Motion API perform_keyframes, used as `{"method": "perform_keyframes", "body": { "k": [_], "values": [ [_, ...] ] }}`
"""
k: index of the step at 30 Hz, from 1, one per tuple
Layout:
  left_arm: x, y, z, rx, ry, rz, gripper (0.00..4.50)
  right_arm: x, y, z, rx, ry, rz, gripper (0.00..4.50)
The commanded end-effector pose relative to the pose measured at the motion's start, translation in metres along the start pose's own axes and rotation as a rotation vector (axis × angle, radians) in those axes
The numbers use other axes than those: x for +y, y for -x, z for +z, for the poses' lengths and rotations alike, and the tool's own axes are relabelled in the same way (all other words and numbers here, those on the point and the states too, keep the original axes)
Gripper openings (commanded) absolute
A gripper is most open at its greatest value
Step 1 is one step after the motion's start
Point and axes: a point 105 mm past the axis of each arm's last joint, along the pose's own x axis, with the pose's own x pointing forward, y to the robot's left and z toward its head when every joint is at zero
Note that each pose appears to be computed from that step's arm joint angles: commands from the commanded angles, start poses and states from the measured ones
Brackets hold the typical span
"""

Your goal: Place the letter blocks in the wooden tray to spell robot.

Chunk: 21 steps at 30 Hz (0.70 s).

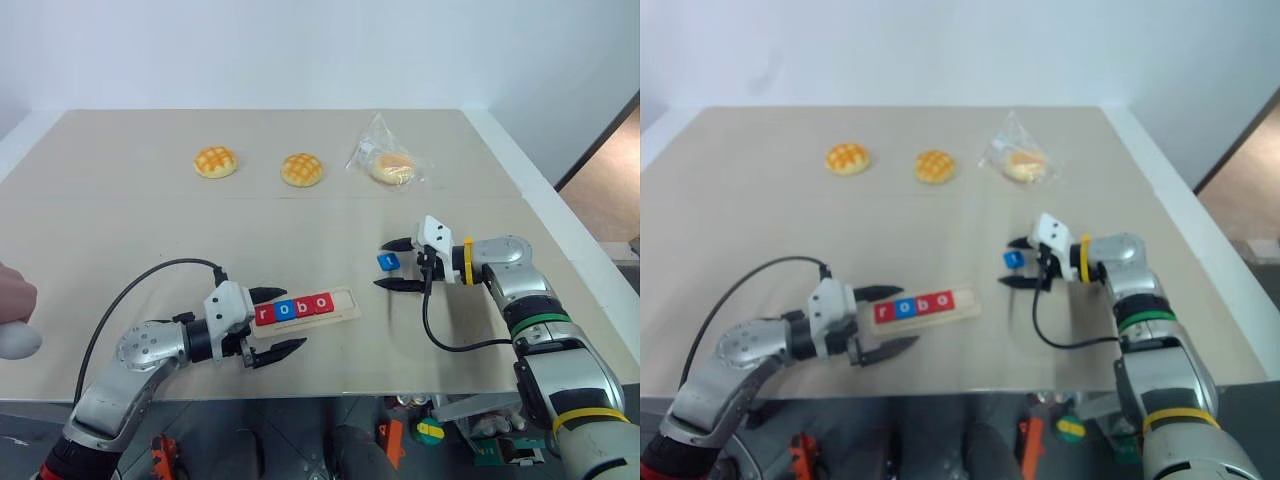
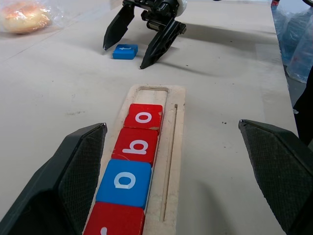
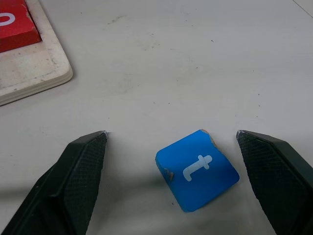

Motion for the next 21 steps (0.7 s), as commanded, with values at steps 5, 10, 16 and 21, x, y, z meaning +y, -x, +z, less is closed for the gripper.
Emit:
{"method": "perform_keyframes", "body": {
  "k": [5,10,16,21],
  "values": [
    [0.000,0.000,0.008,-0.011,-0.035,-0.007,4.50,0.007,0.008,-0.009,0.018,-0.004,0.021,4.15],
    [0.000,-0.001,0.007,-0.008,-0.033,-0.011,4.50,0.012,0.012,-0.013,0.033,-0.016,0.041,4.15],
    [0.001,-0.001,0.007,-0.007,-0.033,-0.015,4.50,0.018,0.014,-0.016,0.043,-0.058,0.066,4.15],
    [0.001,-0.001,0.006,-0.003,-0.033,-0.013,4.50,0.023,0.010,-0.014,0.010,-0.155,0.035,4.15]
  ]
}}
